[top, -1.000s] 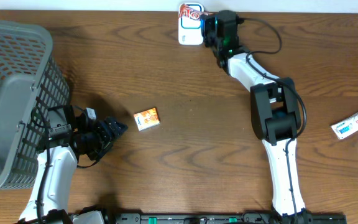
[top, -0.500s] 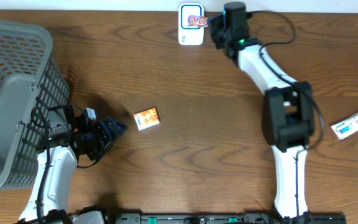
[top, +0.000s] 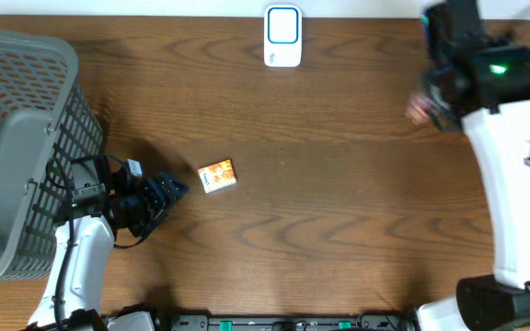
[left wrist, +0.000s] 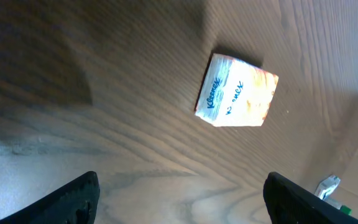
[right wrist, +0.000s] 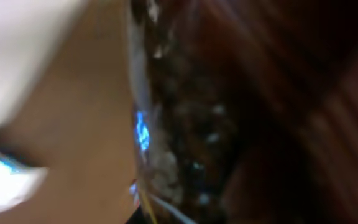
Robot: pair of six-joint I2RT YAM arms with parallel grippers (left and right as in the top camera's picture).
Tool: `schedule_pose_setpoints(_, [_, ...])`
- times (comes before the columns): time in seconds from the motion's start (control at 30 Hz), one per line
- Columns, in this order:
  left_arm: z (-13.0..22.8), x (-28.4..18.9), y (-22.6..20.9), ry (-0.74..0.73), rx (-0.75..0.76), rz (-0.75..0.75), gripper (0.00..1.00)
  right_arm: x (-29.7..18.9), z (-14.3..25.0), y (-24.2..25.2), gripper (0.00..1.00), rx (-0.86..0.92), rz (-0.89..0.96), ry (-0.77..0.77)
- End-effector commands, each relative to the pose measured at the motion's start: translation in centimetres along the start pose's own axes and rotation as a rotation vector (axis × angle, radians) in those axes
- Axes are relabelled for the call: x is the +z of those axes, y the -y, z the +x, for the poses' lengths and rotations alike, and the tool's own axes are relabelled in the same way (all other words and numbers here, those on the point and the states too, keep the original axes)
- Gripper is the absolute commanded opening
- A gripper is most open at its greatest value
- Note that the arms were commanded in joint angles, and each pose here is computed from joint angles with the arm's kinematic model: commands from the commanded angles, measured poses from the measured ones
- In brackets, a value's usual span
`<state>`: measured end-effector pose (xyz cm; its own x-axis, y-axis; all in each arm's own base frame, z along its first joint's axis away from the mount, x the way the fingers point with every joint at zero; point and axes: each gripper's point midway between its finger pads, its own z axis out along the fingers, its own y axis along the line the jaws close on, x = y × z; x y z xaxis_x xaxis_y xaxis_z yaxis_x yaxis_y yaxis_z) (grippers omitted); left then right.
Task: Scan the item barcode
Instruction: 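Carry the bar right and drop it at the right table edge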
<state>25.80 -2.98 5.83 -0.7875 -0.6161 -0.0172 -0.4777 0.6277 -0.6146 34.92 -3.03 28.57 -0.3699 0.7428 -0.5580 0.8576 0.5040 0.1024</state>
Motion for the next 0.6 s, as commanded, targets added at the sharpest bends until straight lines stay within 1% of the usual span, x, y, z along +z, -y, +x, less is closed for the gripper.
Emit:
schedule_pose_setpoints(0.0, [-0.7, -0.5, 0.3, 0.029, 0.018, 0.002, 0.85, 1.1, -3.9, 7.5, 0.01, -0.009, 0.353, 0.184])
schedule_pose_setpoints(0.03, [-0.7, -0.5, 0.3, 0.029, 0.018, 0.002, 0.85, 1.8, -4.3, 8.5, 0.01, -0.046, 0.400, 0.184])
schedule_pose_setpoints(0.07, [-0.7, -0.5, 0.3, 0.029, 0.018, 0.002, 0.85, 2.4, -4.6, 9.7, 0.01, -0.043, 0.446, 0.186])
schedule_pose_setpoints(0.17, [-0.7, -0.5, 0.3, 0.029, 0.018, 0.002, 0.85, 5.1, -4.8, 13.2, 0.01, 0.007, 0.574, 0.172])
schedule_pose_setpoints(0.27, [-0.7, -0.5, 0.3, 0.029, 0.018, 0.002, 0.85, 8.8, -3.9, 16.1, 0.01, 0.070, 0.652, 0.131])
schedule_pose_setpoints(0.37, [-0.7, -0.5, 0.3, 0.029, 0.018, 0.002, 0.85, 12.0, -2.9, 18.8, 0.01, 0.091, 0.710, 0.105])
schedule_pose_setpoints(0.4, [-0.7, -0.5, 0.3, 0.029, 0.018, 0.002, 0.85, 12.9, -2.6, 19.6, 0.05, 0.096, 0.724, 0.095])
schedule_pose_setpoints(0.43, [-0.7, -0.5, 0.3, 0.029, 0.018, 0.002, 0.85, 13.3, -2.4, 20.3, 0.16, 0.103, 0.741, 0.086])
schedule_pose_setpoints(0.47, [-0.7, -0.5, 0.3, 0.029, 0.018, 0.002, 0.85, 13.5, -2.3, 20.9, 0.34, 0.113, 0.753, 0.080])
schedule_pose_setpoints(0.5, [-0.7, -0.5, 0.3, 0.029, 0.018, 0.002, 0.85, 13.7, -2.2, 21.2, 0.55, 0.129, 0.754, 0.070])
schedule_pose_setpoints(0.53, [-0.7, -0.5, 0.3, 0.029, 0.018, 0.002, 0.85, 13.9, -2.3, 21.0, 0.68, 0.153, 0.735, 0.058])
schedule_pose_setpoints(0.57, [-0.7, -0.5, 0.3, 0.029, 0.018, 0.002, 0.85, 14.0, -2.4, 20.7, 0.75, 0.159, 0.715, 0.042])
